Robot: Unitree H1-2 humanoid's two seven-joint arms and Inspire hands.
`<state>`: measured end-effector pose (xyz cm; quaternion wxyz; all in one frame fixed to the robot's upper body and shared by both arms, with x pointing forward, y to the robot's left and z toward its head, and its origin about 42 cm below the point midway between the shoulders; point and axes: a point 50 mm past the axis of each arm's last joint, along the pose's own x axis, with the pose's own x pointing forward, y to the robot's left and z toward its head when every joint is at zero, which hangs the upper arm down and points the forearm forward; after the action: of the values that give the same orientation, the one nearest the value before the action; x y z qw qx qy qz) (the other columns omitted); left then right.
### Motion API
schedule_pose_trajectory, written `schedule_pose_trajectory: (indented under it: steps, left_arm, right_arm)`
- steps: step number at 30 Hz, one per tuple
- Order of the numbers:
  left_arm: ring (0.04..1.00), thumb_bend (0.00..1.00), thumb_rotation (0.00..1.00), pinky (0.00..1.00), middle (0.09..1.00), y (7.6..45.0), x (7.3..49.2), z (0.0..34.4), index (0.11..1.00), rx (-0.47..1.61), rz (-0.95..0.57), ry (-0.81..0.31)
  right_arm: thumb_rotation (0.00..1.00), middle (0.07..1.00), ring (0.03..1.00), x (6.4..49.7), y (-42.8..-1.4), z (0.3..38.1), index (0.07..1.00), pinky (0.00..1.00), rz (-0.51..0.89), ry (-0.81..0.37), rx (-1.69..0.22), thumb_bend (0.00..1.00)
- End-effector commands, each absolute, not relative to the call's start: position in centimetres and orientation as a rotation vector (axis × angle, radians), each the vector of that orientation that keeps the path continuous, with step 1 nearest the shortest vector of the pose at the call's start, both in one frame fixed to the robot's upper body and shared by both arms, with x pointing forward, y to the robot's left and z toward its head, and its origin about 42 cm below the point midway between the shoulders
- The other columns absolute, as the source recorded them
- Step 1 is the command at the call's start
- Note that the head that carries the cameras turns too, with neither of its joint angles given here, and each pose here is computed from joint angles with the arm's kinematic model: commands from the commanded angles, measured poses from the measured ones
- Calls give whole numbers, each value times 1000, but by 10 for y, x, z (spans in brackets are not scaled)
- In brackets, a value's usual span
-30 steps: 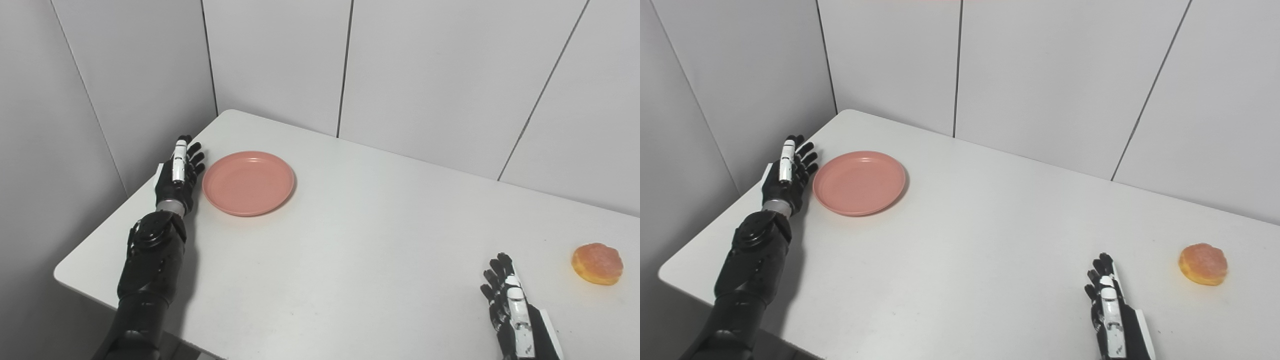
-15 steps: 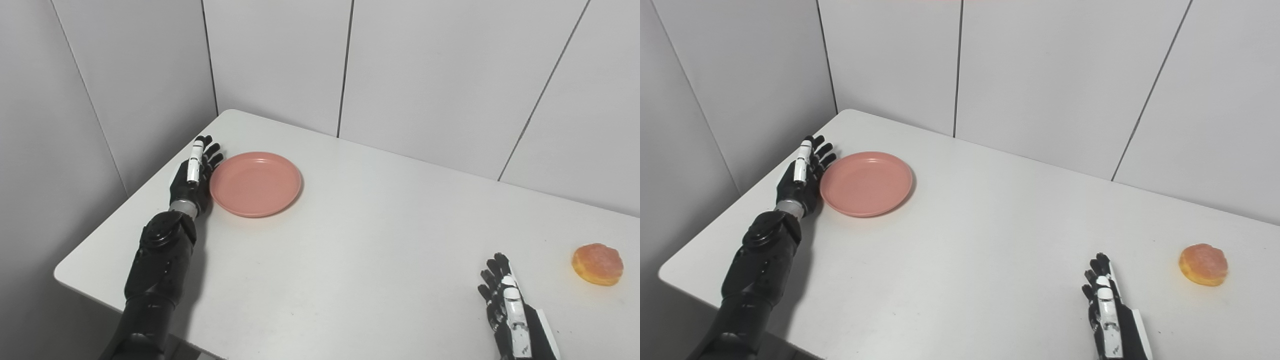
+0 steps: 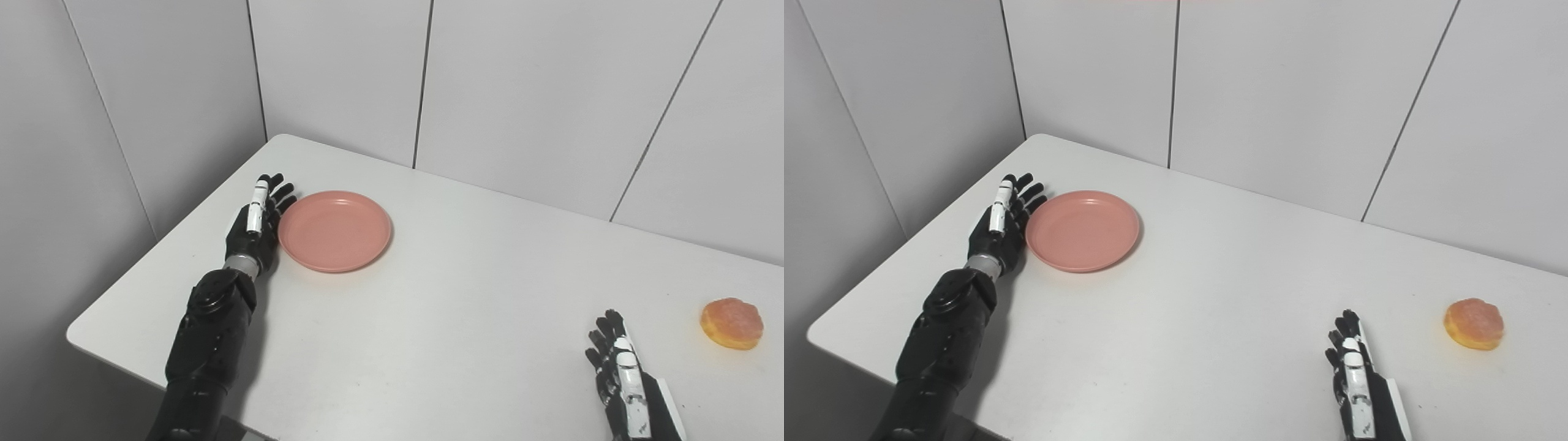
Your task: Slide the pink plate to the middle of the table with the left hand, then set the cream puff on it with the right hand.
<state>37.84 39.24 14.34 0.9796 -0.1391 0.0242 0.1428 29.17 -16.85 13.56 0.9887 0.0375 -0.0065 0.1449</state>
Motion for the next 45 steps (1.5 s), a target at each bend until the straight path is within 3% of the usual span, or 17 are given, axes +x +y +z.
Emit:
schedule_pose_trajectory:
  steps: [1, 32, 45]
  left_arm:
    - [925, 371, 1000, 937, 928, 382, 384, 152, 900, -294, 237, 44]
    - [942, 386, 1000, 966, 940, 305, 392, 141, 922, -372, -24, 121]
    - [906, 392, 1000, 902, 912, 266, 378, 140, 902, -378, -135, 151]
  right_arm:
    - [1000, 1000, 1000, 296, -166, 151, 1000, 1000, 299, -73, 71, 177]
    - [1000, 1000, 1000, 296, -156, 155, 1000, 1000, 295, -74, 59, 183]
    - [1000, 1000, 1000, 298, -153, 158, 1000, 1000, 290, -82, 58, 224]
